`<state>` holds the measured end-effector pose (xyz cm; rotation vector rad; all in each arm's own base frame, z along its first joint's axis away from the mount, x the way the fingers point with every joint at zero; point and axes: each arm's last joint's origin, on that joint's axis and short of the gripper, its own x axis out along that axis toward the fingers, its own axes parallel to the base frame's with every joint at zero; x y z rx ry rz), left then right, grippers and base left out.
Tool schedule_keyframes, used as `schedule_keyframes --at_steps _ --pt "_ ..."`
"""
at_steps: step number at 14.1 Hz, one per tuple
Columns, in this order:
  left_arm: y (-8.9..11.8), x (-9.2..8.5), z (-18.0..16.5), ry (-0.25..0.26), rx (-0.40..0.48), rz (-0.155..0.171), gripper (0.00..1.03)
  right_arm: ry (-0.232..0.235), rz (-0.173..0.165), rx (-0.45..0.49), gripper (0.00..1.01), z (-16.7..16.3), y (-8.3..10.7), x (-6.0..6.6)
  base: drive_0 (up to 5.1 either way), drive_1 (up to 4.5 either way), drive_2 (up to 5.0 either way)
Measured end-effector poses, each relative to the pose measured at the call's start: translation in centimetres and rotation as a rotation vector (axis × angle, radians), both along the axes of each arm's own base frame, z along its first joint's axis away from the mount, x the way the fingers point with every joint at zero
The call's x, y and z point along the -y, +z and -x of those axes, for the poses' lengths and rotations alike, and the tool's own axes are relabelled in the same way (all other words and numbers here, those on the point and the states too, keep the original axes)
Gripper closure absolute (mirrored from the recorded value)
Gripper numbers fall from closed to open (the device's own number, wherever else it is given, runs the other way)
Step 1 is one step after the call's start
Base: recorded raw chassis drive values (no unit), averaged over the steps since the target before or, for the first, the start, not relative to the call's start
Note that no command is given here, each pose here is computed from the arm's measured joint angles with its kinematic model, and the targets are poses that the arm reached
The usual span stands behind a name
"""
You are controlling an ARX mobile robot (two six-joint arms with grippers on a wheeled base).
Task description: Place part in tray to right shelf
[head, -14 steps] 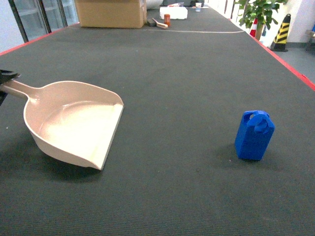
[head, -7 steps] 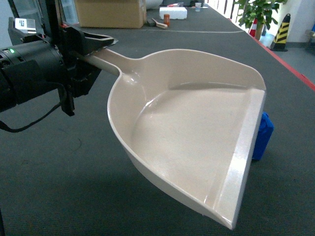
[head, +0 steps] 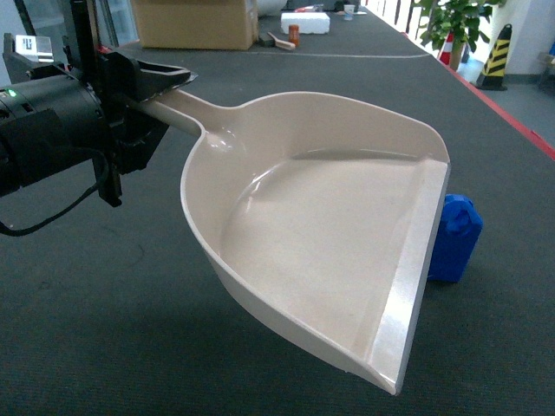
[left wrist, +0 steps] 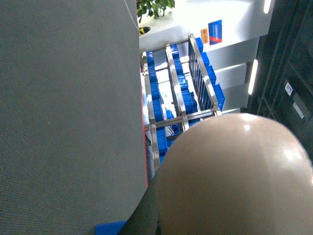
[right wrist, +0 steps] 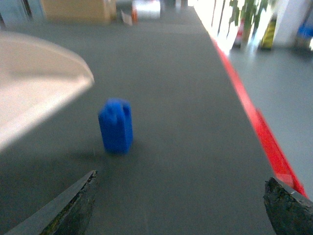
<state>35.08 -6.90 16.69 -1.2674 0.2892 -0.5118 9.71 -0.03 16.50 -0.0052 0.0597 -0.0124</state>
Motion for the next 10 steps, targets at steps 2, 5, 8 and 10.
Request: schedule_keyframes --at_steps 2,5,8,10 --pt "0.0 0.0 0.0 -0.002 0.004 -0.001 0.86 0.029 0.029 -0.295 0.03 -2.7 -0.1 1.0 0.0 0.00 0.0" --pt "0.0 0.0 0.0 0.000 0.000 -0.001 0.86 0.281 0.060 -0.441 0.03 -9.0 -0.6 2.5 0.0 0.00 0.0" --pt "0.0 0.0 0.0 0.001 0.001 -0.002 0.86 0.425 0.120 -0.548 0.03 -15.4 -2.4 2.7 0.0 0.00 0.0" --pt "0.0 0.0 0.0 0.000 0.001 -0.001 0.86 0.489 0.159 -0.579 0.03 -19.3 -3.6 1.2 0.0 0.00 0.0"
